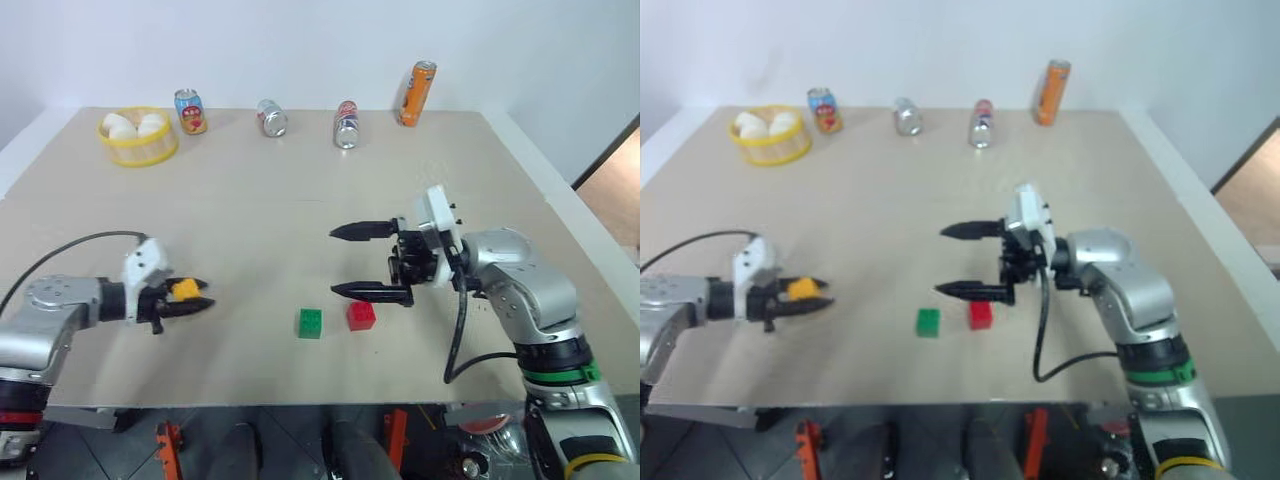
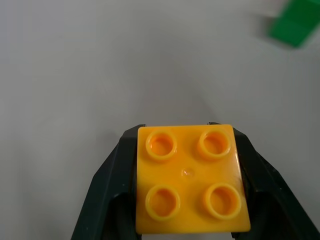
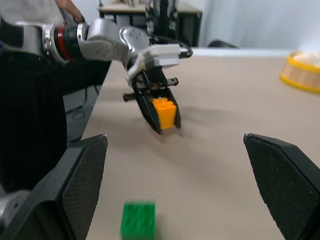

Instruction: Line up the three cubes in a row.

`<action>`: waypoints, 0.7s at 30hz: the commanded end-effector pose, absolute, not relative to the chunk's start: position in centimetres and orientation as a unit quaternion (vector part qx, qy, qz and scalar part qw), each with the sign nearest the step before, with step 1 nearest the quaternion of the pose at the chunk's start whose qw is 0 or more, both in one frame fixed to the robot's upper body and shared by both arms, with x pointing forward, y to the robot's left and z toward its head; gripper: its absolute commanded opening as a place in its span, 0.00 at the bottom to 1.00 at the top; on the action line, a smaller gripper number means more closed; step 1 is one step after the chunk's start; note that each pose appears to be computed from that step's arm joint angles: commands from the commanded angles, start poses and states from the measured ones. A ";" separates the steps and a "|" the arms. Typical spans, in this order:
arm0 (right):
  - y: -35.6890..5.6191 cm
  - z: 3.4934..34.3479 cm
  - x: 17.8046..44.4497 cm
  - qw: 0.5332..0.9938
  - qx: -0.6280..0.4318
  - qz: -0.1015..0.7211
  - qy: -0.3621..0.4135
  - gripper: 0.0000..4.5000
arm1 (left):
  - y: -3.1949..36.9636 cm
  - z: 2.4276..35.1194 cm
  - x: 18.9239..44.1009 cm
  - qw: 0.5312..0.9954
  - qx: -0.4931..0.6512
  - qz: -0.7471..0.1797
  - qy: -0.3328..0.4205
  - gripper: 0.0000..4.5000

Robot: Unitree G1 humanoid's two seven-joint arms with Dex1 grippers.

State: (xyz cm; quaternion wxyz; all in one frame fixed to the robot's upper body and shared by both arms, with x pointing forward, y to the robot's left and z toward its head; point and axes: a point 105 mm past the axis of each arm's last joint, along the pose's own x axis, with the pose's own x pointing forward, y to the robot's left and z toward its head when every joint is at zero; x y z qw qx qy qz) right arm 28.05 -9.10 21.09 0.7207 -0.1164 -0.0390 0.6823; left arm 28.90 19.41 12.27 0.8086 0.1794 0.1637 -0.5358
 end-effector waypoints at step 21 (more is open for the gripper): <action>-10.7 22.1 26.4 0.744 -0.138 0.652 -0.046 1.00 | 11.5 11.6 29.4 0.694 0.233 -0.667 0.139 0.31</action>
